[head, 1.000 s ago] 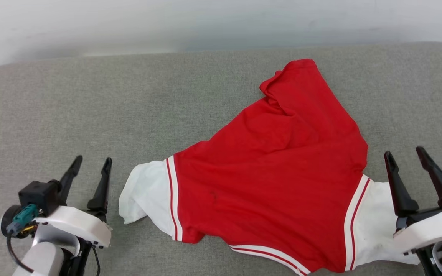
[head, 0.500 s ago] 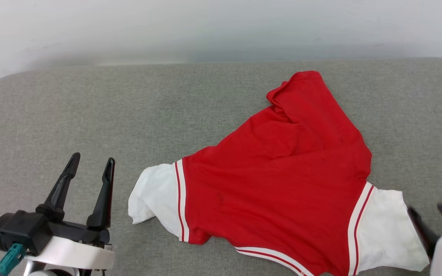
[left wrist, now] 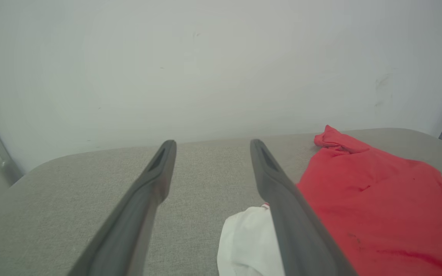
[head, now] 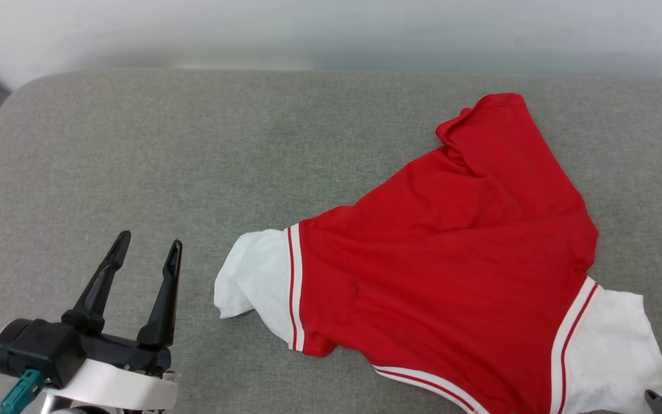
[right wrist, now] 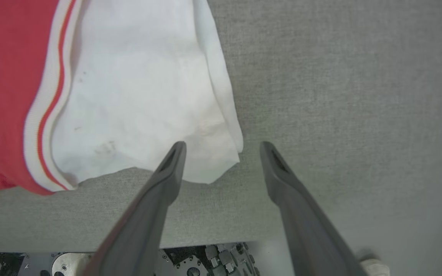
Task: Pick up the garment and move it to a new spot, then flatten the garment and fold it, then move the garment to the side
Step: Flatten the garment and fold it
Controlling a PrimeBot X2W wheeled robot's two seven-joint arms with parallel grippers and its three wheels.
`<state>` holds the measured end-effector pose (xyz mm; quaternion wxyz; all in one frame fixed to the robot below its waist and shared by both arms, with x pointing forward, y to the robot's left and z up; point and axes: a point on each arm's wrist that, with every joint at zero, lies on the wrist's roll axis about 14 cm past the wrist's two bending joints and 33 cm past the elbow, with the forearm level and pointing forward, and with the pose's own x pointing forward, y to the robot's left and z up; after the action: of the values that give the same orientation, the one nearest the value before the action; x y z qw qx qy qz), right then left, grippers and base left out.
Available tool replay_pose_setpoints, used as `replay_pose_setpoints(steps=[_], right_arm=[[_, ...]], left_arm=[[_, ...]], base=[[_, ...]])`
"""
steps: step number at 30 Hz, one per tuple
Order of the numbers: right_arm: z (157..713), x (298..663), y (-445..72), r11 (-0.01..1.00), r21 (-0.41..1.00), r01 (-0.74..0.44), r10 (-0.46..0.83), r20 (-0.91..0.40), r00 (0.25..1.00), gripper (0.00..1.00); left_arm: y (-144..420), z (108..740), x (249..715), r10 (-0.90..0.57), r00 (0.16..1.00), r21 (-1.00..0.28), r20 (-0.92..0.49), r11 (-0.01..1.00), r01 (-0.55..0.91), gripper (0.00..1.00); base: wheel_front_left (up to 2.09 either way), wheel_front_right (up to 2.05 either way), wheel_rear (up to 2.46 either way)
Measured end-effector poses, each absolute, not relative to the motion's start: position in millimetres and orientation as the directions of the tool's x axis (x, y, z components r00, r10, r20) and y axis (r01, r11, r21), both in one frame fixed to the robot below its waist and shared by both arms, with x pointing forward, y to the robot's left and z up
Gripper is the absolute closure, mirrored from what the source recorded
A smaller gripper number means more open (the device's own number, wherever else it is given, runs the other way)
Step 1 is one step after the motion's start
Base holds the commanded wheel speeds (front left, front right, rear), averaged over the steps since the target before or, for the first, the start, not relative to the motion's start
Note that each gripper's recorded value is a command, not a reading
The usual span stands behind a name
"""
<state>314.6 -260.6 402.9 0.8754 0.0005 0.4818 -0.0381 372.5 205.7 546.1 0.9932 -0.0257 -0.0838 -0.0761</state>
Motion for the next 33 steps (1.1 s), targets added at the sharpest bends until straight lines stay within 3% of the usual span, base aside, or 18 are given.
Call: replay_pose_setpoints(steps=[6,15,16,17,26,33], right_arm=[[373,310,-251,0.997,0.001,0.077,-0.036,-0.883,0.468,0.0],[351,314,-239,0.997,0.031,0.066,-0.002,-0.893,0.449,0.03],[350,315,-237,0.998,0.035,0.059,0.005,-0.893,0.449,0.58],[349,316,-236,0.998,0.033,0.044,0.01,-0.893,0.45,1.0],[376,326,-266,0.996,-0.01,0.088,-0.058,-0.827,0.559,1.0],[403,326,-291,0.989,-0.052,0.137,-0.126,-0.773,0.622,1.0]], left_arm=[[213,536,375,-0.13,0.982,-0.047,0.135,0.989,0.137,0.0],[222,529,377,-0.118,0.987,-0.046,0.106,0.991,0.124,0.0],[222,527,377,-0.119,0.988,-0.045,0.098,0.991,0.124,0.0],[222,525,377,-0.125,0.989,-0.041,0.084,0.991,0.128,0.0],[210,501,366,-0.197,0.978,-0.06,-0.075,0.98,0.192,0.0],[188,471,358,-0.287,0.898,-0.189,-0.332,0.954,0.235,0.0]], base=[[0.0,0.0,0.0],[0.0,0.0,0.0],[0.0,0.0,0.0],[0.0,0.0,0.0],[0.0,0.0,0.0],[0.0,0.0,0.0]])
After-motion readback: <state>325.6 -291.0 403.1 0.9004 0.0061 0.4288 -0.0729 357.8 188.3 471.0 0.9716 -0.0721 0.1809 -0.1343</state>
